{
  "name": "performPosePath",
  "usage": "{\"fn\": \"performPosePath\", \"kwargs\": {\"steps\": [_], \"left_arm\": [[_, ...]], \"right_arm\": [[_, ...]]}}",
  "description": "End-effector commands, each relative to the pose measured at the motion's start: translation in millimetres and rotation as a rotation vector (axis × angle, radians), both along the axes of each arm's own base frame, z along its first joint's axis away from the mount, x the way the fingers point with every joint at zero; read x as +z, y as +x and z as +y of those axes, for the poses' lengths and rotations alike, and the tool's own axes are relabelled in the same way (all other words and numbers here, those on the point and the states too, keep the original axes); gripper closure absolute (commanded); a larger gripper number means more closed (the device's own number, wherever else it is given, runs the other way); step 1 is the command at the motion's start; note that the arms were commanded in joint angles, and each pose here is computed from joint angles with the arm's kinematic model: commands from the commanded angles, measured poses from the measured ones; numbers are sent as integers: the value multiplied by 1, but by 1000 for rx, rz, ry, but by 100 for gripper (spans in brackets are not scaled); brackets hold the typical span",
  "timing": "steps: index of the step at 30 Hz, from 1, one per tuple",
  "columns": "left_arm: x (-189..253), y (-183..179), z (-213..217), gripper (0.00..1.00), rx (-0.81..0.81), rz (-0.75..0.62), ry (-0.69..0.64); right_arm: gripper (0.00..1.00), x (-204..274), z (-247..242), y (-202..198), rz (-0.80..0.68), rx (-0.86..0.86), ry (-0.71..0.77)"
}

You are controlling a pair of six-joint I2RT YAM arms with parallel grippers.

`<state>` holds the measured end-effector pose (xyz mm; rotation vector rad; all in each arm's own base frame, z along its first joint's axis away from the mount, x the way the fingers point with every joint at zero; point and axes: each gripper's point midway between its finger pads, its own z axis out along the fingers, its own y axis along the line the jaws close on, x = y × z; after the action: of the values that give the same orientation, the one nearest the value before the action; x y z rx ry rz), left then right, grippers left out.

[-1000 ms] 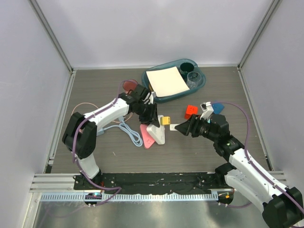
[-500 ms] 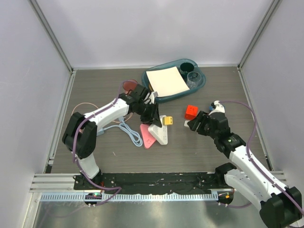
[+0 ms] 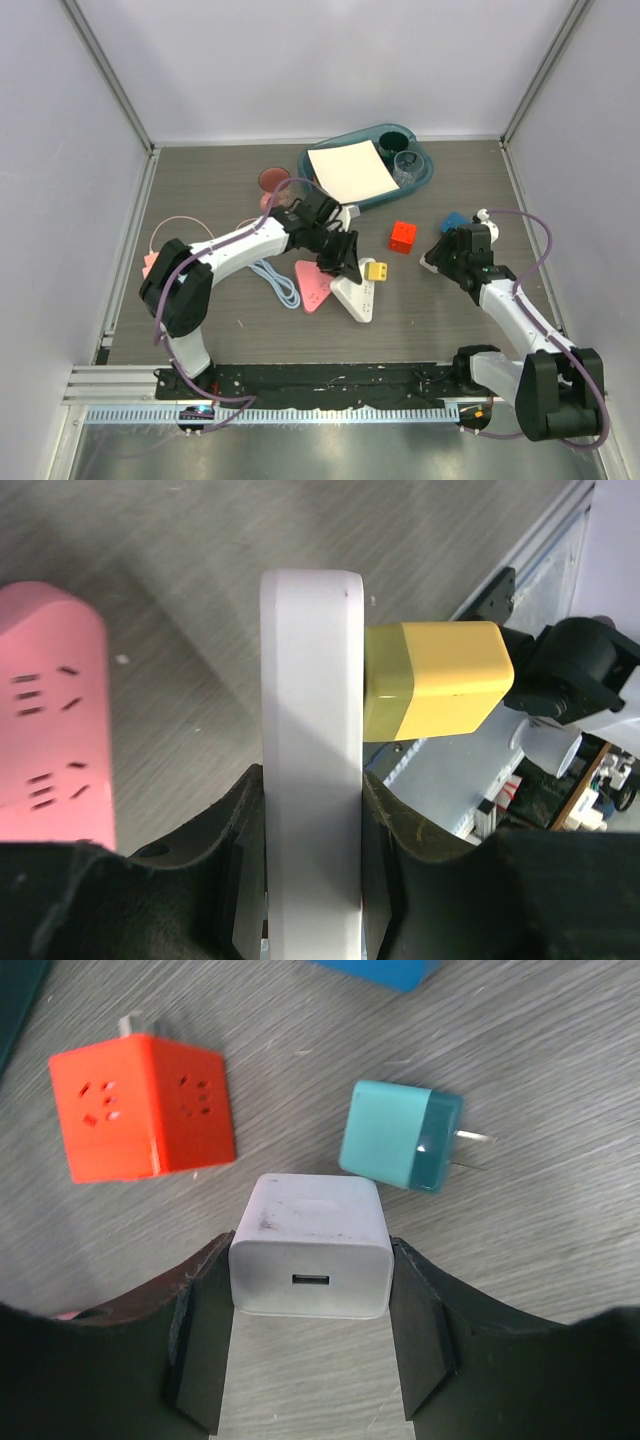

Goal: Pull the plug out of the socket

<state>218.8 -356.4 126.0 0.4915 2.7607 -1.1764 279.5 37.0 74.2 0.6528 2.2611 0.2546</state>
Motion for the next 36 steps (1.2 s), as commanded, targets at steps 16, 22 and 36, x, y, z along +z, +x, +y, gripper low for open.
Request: {"fn": "performPosePath", "kwargs": {"steps": [16, 22, 36], "left_arm": [[-6, -27, -95, 91, -138, 9, -54], [-24, -20, -93, 76, -148, -13, 6], [11, 19, -75, 37, -117, -223, 117]], "right_arm": [[67, 37, -54, 73, -113, -104, 67], [46, 53, -50, 58, -101, -80, 58], [27, 87, -32, 25, -105, -28, 111]]}}
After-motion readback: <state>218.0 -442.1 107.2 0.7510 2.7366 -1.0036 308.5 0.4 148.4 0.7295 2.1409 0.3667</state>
